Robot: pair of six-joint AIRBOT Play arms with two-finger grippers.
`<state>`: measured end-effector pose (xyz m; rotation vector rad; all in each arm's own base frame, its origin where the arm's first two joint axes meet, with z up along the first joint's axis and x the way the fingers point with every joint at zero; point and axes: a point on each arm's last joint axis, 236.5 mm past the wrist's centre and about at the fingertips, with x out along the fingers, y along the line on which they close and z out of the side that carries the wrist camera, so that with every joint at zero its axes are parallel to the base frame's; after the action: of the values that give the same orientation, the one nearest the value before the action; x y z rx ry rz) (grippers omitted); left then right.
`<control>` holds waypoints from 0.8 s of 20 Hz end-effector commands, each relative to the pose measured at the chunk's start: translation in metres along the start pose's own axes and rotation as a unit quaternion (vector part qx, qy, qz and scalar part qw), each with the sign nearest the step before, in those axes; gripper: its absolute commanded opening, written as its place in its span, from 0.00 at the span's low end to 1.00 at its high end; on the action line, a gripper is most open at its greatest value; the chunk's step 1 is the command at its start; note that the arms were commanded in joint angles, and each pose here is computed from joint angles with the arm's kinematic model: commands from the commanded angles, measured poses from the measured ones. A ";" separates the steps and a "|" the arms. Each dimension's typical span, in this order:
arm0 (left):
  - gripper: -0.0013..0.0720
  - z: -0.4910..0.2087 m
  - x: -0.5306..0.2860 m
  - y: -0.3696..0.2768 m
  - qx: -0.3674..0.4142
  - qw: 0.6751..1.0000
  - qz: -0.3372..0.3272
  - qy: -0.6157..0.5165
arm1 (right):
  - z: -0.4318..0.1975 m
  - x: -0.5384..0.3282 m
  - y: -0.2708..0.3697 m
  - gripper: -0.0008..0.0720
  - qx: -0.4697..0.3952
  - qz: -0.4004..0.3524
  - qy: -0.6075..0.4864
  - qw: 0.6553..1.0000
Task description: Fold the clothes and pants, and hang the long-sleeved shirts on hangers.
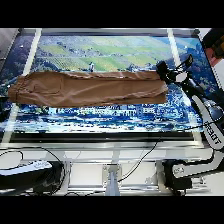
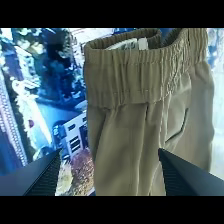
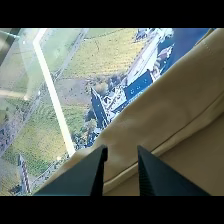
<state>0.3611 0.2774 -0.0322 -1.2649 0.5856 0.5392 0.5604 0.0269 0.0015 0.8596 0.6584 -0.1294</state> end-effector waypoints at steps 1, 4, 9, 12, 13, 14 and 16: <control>0.96 0.000 0.027 0.004 -0.012 1.000 -0.023 0.000 | -0.001 0.000 0.001 0.35 0.003 0.001 0.003 1.000; 0.96 -0.001 0.045 0.016 -0.019 1.000 -0.010 -0.005 | -0.001 0.000 0.001 0.35 0.004 0.001 0.003 1.000; 0.96 0.004 0.063 -0.004 0.041 0.998 -0.038 -0.039 | -0.001 0.000 0.001 0.35 0.008 0.002 0.002 1.000; 0.96 -0.002 0.079 -0.008 0.032 0.998 -0.042 -0.046 | -0.002 0.000 0.001 0.35 0.008 0.002 0.003 1.000; 0.96 -0.007 0.086 -0.005 0.031 0.998 -0.038 -0.040 | -0.002 0.000 0.001 0.35 0.008 0.002 0.004 1.000; 0.96 -0.013 0.092 -0.003 0.029 0.998 -0.035 -0.033 | -0.003 0.000 0.001 0.35 0.008 0.002 0.006 1.000; 0.96 -0.016 0.097 -0.005 0.004 0.999 -0.043 -0.033 | -0.006 0.000 0.000 0.35 0.009 0.000 0.012 1.000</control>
<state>0.4275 0.2687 -0.0880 -1.2292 0.4895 0.4897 0.5592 0.0294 0.0006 0.8782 0.6683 -0.1279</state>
